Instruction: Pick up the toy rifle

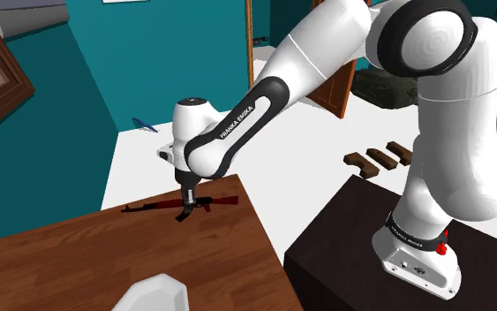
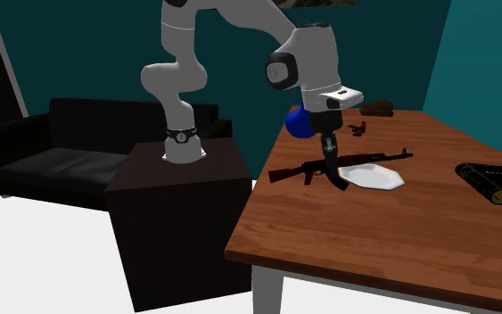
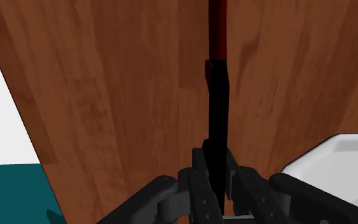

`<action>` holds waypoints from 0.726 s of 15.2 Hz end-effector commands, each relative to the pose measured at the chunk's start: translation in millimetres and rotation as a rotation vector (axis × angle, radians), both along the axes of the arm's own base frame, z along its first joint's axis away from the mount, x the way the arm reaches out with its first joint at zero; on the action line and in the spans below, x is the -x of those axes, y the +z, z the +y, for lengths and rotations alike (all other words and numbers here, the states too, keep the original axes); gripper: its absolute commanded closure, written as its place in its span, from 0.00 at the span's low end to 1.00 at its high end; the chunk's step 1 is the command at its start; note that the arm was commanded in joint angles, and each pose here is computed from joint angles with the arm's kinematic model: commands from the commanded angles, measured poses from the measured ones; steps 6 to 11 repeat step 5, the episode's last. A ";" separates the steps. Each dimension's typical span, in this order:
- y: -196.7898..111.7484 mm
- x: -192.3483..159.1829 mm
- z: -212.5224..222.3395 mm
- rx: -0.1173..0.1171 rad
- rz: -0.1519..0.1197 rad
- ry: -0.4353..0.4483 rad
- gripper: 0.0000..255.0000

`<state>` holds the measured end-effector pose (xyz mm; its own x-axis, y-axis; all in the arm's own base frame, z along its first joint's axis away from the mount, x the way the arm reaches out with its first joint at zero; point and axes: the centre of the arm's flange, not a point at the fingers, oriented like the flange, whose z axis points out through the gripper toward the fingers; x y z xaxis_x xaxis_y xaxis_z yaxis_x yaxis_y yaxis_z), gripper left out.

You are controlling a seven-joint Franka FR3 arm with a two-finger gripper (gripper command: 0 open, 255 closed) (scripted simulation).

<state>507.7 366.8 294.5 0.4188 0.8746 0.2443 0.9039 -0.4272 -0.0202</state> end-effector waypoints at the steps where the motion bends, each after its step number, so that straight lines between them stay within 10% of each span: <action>1: 10.9 -0.7 0.1 0.000 0.000 0.000 1.00; 11: 22.2 -0.7 0.1 0.000 0.000 0.000 1.00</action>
